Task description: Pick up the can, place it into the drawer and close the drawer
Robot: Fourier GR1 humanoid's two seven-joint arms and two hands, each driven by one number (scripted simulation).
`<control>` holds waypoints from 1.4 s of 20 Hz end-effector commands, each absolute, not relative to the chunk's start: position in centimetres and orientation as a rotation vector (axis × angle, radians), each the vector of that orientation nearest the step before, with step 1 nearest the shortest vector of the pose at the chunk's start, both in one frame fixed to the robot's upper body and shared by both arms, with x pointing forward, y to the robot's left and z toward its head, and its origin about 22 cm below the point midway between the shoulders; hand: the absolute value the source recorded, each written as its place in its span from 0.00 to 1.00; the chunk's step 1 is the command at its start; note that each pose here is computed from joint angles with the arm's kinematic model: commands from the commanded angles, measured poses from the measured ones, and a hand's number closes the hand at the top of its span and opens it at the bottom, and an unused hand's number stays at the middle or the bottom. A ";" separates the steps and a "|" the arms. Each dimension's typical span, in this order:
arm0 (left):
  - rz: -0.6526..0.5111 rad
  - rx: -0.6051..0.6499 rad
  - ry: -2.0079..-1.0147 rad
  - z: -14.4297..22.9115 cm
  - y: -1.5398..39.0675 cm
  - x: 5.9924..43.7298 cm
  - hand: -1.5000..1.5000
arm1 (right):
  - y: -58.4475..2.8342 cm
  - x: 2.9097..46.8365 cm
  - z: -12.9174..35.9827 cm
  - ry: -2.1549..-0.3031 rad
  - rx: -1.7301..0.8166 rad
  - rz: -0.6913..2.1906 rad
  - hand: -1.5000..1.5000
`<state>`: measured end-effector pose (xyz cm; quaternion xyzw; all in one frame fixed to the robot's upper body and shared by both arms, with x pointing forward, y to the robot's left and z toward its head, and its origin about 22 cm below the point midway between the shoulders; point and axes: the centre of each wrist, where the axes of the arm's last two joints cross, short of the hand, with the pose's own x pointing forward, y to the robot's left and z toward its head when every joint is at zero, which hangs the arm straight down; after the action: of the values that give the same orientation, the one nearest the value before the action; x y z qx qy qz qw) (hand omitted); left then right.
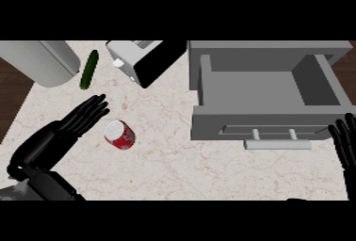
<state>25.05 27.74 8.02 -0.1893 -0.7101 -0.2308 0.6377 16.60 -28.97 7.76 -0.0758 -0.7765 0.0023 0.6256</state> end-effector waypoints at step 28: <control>-0.505 -0.315 -1.570 -5.8 32.4 28.8 0.00 | -29.8 16.8 6.6 -1.795 -0.168 0.008 0.00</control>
<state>29.04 31.08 -3.19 -0.1422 -0.7003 -0.2184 0.6646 16.84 -29.72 7.21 -0.0742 -0.7785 0.0100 0.6231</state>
